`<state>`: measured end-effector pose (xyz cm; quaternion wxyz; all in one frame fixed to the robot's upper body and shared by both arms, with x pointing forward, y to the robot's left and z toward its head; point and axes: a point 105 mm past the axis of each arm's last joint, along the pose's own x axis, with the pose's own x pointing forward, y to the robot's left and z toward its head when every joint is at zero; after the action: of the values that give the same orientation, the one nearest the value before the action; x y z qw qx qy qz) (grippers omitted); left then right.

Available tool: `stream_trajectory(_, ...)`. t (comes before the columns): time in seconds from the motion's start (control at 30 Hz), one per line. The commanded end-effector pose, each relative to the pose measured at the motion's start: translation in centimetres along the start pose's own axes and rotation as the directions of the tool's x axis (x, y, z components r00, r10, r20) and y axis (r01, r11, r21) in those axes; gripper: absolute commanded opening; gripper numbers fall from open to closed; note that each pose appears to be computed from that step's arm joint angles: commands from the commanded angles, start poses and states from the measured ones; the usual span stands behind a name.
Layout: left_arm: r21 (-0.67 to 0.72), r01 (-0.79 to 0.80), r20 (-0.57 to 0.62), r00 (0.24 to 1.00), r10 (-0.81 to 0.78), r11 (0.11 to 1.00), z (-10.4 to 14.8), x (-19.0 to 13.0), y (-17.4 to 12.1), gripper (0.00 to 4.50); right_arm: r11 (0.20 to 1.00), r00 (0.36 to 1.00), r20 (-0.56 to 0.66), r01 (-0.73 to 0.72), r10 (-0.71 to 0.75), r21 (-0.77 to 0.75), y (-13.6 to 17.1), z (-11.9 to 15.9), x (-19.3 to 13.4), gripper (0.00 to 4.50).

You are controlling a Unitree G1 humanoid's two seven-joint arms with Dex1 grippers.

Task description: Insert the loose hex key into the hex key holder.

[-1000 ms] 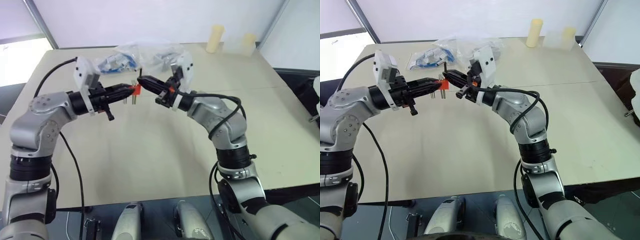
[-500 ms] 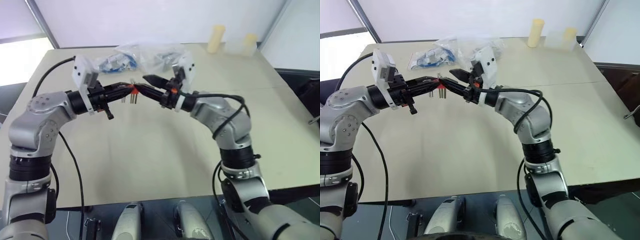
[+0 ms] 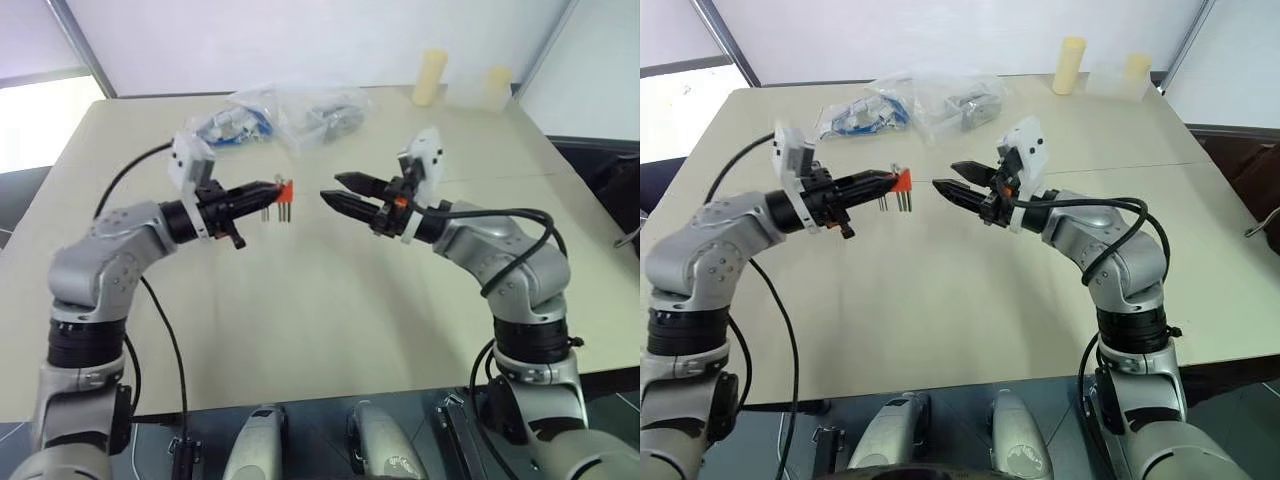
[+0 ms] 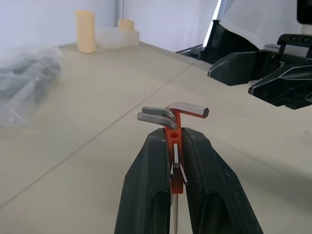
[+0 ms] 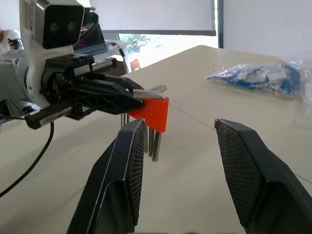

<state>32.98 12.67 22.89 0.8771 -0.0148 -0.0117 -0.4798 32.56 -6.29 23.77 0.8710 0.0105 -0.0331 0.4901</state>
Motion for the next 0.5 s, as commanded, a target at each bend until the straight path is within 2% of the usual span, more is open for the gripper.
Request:
stream_trajectory(0.03, -0.068, 0.061, 0.048, 0.997, -0.058, 0.996, 0.2, 1.2, -1.2, 0.45, 0.999, 0.999, 0.040, -0.005, 0.006, -0.038, 0.7, 1.1, -0.2, 2.33)
stream_trajectory(0.23, -0.270, 0.090, 0.060, 0.995, -0.076, 0.959, -2.1, 2.6, -1.2, 0.45, 0.999, 0.999, 0.034, 0.034, -0.033, -0.036, 0.4, 0.9, -0.9, 2.33)
stream_trajectory(0.5, -0.470, 0.122, 0.038, 0.992, -0.118, 0.874, -5.0, 4.2, -2.3, 0.45, 0.994, 0.995, 0.037, 0.098, -0.096, -0.043, -0.4, 0.9, -1.7, 2.33)
